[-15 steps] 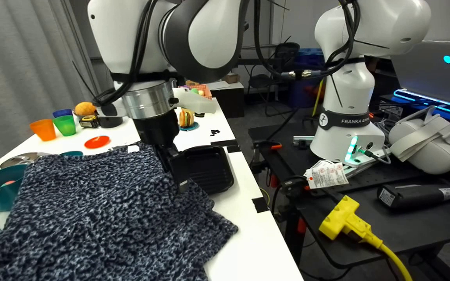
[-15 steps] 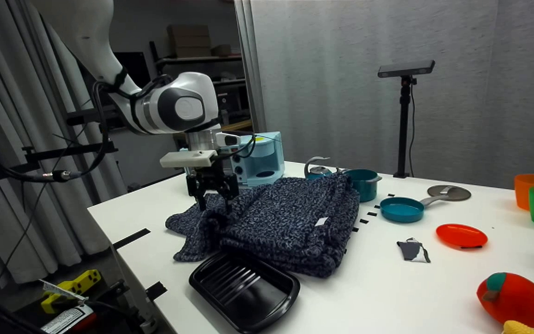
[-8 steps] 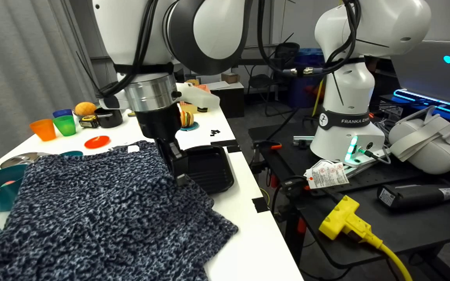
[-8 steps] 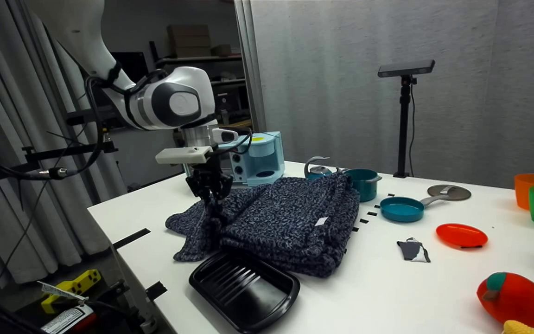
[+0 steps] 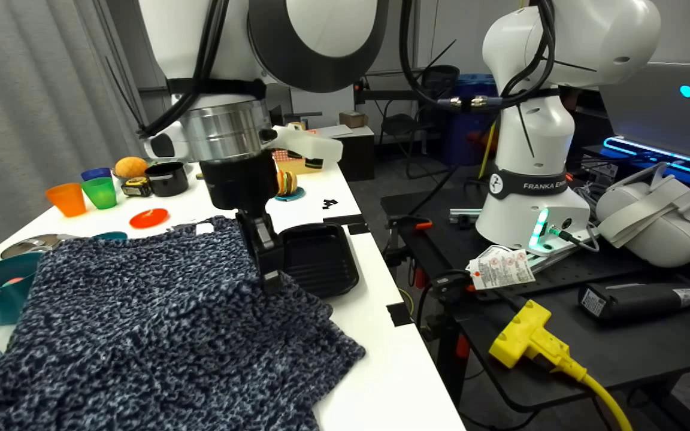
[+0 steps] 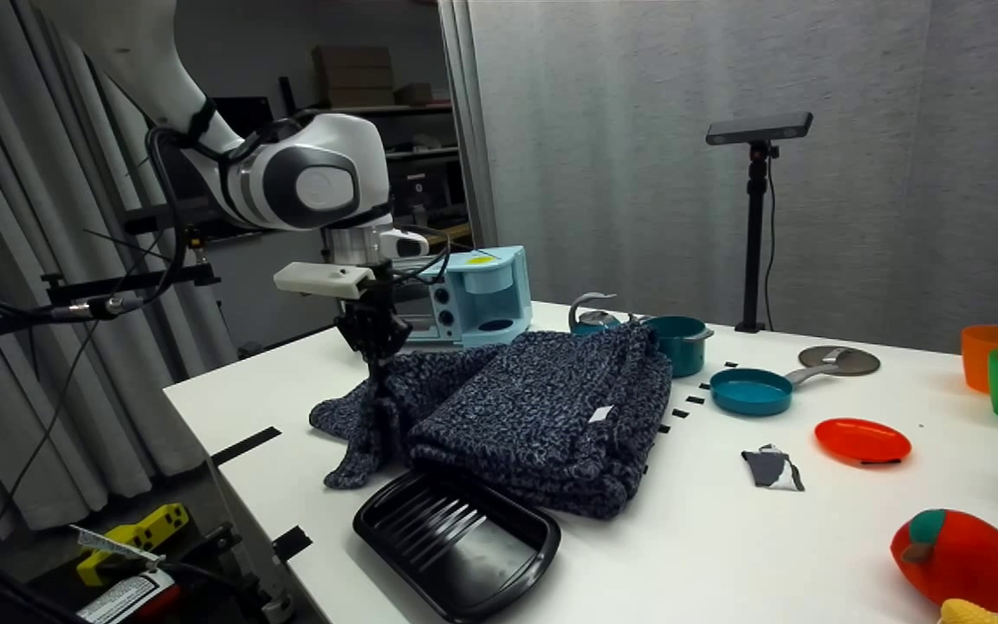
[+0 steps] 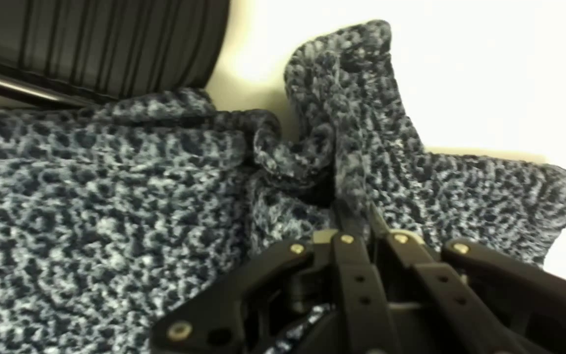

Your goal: Unfold the towel

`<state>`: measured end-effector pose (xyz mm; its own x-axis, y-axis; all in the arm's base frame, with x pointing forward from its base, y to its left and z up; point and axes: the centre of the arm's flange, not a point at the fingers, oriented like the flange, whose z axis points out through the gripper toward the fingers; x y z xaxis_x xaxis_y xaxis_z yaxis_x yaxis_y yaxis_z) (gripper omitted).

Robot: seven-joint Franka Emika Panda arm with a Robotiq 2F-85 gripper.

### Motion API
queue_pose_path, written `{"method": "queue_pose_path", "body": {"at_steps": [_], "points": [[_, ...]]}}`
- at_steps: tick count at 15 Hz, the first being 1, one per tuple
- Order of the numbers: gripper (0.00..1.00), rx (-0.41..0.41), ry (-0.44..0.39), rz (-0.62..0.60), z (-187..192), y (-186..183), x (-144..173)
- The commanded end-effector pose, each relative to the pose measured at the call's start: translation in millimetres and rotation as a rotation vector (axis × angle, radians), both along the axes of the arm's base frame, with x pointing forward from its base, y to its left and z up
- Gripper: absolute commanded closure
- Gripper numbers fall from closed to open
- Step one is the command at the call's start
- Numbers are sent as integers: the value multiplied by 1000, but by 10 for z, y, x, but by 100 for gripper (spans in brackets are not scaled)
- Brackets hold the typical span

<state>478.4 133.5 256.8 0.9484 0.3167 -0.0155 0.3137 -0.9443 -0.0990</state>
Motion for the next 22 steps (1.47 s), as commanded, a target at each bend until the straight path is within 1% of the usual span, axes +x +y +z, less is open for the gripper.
{"method": "queue_pose_path", "body": {"at_steps": [1,4,5,6,7,10,12,13,15,16,20,22], "points": [[98,122,23,-60,300,393,-11],[98,215,-13,-116,506,670,133],[84,229,-26,-124,561,707,182],[67,235,-38,-124,603,714,227],[62,233,-56,-125,639,702,273],[38,232,-80,-127,730,639,367],[24,228,-107,-119,781,576,406],[16,220,-125,-111,797,531,430],[2,196,-155,-85,823,411,498],[0,178,-166,-72,827,321,545],[0,98,-199,1,856,-126,781],[0,69,-213,13,864,-381,916]]}}
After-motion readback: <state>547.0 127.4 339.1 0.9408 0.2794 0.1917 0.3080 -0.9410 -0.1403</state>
